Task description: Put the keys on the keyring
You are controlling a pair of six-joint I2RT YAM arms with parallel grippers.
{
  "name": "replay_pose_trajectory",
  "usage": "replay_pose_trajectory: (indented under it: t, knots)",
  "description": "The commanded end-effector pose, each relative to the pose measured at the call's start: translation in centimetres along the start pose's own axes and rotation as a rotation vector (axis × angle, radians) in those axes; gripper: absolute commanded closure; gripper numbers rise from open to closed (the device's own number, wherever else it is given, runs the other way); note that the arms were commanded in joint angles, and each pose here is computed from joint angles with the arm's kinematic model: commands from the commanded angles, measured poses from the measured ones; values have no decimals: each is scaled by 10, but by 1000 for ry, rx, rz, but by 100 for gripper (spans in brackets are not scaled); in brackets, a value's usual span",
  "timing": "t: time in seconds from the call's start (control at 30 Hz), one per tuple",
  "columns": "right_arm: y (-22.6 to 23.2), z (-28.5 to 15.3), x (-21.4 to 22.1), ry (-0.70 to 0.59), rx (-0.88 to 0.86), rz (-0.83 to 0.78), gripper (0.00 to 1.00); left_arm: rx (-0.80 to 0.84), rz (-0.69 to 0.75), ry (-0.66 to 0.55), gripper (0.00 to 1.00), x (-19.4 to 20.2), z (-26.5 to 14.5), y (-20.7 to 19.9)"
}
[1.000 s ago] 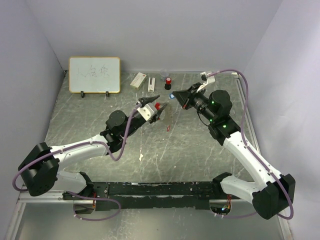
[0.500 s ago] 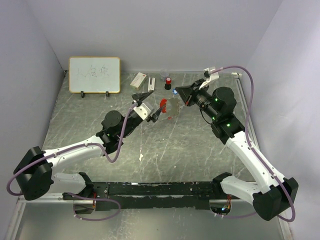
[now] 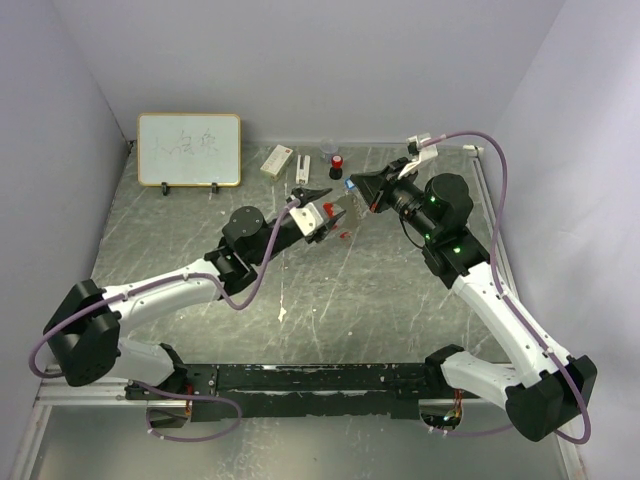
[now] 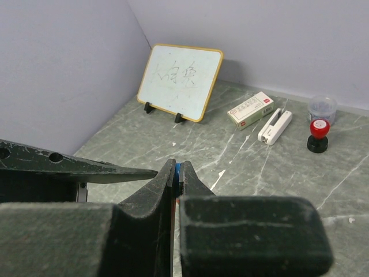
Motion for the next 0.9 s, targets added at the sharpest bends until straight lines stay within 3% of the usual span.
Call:
replay_pose_trajectory:
  t: [0.0, 0.3, 0.87]
  knots:
    - [6, -5, -20, -72, -30, -19, 100, 67, 2, -26, 37, -9, 12, -2]
    - [9, -6, -23, -81, -50, -16, 100, 86, -15, -9, 41, -5, 23, -4]
    - [14, -9, -24, -87, -93, -6, 100, -27, -35, 11, 49, -2, 22, 4]
Point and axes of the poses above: each gripper's point midway between its finger pads, its own z axis out along the fingers, its own y axis along the line the jaws close on, x = y × z, the point moved 10 cm from there along -z, back along the fingers, and after that the axes turned 7 degrees about -z, right-handed, at the moved point
